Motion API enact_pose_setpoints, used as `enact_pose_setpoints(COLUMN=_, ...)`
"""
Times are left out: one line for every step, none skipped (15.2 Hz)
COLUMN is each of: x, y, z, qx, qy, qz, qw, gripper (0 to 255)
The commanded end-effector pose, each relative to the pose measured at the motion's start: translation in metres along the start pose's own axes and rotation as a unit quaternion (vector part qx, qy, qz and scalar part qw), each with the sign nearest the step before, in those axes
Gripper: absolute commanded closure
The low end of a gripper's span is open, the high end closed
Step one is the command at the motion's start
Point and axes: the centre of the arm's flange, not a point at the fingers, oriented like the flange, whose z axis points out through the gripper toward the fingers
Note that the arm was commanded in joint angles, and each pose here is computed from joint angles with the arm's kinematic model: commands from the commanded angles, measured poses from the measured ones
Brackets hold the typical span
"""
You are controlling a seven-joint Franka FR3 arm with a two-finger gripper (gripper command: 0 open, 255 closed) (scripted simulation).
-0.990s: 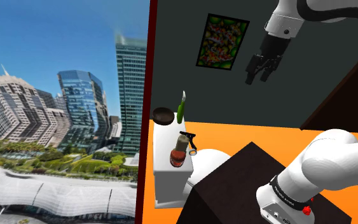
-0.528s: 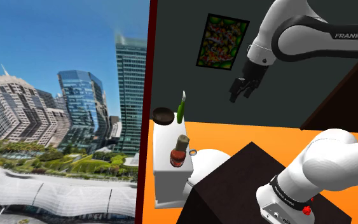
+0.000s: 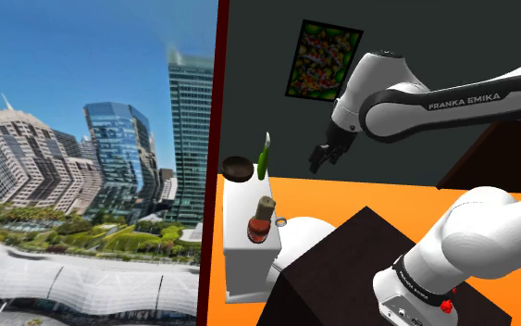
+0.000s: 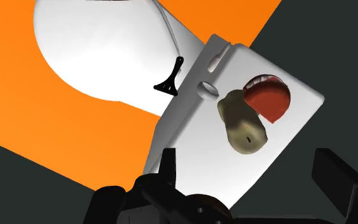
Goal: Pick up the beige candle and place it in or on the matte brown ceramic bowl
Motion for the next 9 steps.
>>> enact_pose_setpoints(x=0.003, y=-0.006, z=0.024, qx=-0.001, qy=0.010, qz=-0.007, qw=0.9999, gripper=0)
enact_pose_setpoints(x=0.005, y=-0.009, z=0.037, qx=-0.001, qy=0.015, qz=-0.010, qw=0.9998, gripper=0)
enact_pose_setpoints(x=0.007, y=-0.013, z=0.049, qx=-0.002, qy=0.019, qz=-0.013, qw=0.9997, gripper=0)
enact_pose_setpoints(x=0.008, y=-0.016, z=0.062, qx=-0.003, qy=0.023, qz=-0.016, qw=0.9996, gripper=0)
enact_pose_setpoints(x=0.010, y=-0.019, z=0.074, qx=-0.003, qy=0.027, qz=-0.020, qw=0.9994, gripper=0)
enact_pose_setpoints(x=0.012, y=-0.023, z=0.087, qx=-0.004, qy=0.031, qz=-0.023, qw=0.9992, gripper=0)
enact_pose_setpoints(x=0.015, y=-0.026, z=0.099, qx=-0.005, qy=0.035, qz=-0.026, qw=0.9990, gripper=0)
enact_pose_setpoints(x=0.017, y=-0.029, z=0.112, qx=-0.005, qy=0.039, qz=-0.029, qw=0.9988, gripper=0)
enact_pose_setpoints(x=0.019, y=-0.033, z=0.124, qx=-0.006, qy=0.043, qz=-0.033, qw=0.9985, gripper=0)
